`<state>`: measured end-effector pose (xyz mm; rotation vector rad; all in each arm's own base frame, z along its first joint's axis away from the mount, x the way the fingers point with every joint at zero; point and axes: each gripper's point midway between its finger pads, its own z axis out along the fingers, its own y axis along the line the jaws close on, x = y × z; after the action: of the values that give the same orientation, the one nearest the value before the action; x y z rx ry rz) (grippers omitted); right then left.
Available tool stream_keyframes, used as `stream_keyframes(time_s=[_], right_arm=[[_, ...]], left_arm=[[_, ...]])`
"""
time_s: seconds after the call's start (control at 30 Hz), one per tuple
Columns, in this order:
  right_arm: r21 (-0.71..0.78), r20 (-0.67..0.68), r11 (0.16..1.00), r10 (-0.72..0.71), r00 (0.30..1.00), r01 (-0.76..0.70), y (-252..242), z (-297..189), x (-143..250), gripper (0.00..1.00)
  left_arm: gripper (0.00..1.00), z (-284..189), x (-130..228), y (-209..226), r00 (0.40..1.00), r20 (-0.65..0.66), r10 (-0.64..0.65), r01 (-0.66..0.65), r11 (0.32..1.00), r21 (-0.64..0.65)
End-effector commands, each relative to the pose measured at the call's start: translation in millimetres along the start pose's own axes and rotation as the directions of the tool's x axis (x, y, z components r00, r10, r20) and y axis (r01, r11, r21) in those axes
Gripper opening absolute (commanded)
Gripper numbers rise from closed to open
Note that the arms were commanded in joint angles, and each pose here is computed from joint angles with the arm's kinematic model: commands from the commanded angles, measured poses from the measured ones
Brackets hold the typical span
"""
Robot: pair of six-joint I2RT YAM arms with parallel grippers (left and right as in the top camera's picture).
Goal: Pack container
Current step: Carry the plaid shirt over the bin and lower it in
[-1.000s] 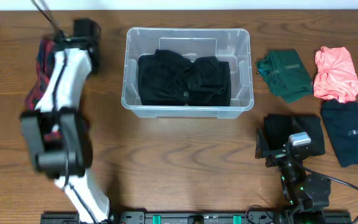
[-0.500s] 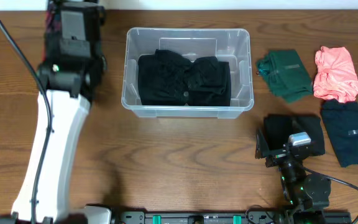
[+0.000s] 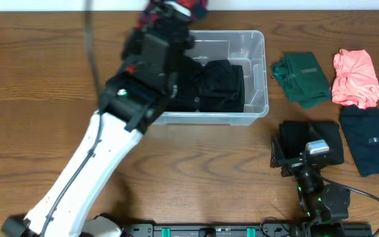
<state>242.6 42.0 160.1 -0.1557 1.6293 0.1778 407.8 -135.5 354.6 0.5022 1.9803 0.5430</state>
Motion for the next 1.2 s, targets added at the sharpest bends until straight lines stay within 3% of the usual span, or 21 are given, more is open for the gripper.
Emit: stream_keyframes(time_s=[0.0,0.2,0.47,0.8,1.07,1.17], right_arm=[[0.01,0.0,1.0,-0.009,1.0,0.009,-2.3,-0.3,0.7,0.99],[0.01,0.0,1.0,-0.009,1.0,0.009,-2.3,-0.3,0.7,0.99],[0.01,0.0,1.0,-0.009,1.0,0.009,-2.3,-0.3,0.7,0.99],[0.01,0.0,1.0,-0.009,1.0,0.009,-2.3,-0.3,0.7,0.99],[0.01,0.0,1.0,-0.009,1.0,0.009,-2.3,-0.3,0.7,0.99],[0.01,0.0,1.0,-0.009,1.0,0.009,-2.3,-0.3,0.7,0.99]], left_arm=[[0.06,10.5,-2.4,-14.3,0.987,-0.012,0.159,-0.159,0.987,-0.002],[0.06,31.5,-6.8,-56.8,0.935,0.011,0.354,-0.354,0.934,0.056],[0.06,43.5,-22.4,-99.4,0.855,0.105,0.507,-0.516,0.852,0.085],[0.06,67.9,-3.5,-142.5,0.762,0.117,0.637,-0.648,0.745,0.161],[0.06,81.2,14.9,-167.9,0.732,0.105,0.673,-0.677,0.702,0.222],[0.34,76.0,14.4,-180.7,0.782,0.116,0.612,-0.618,0.742,0.259]])
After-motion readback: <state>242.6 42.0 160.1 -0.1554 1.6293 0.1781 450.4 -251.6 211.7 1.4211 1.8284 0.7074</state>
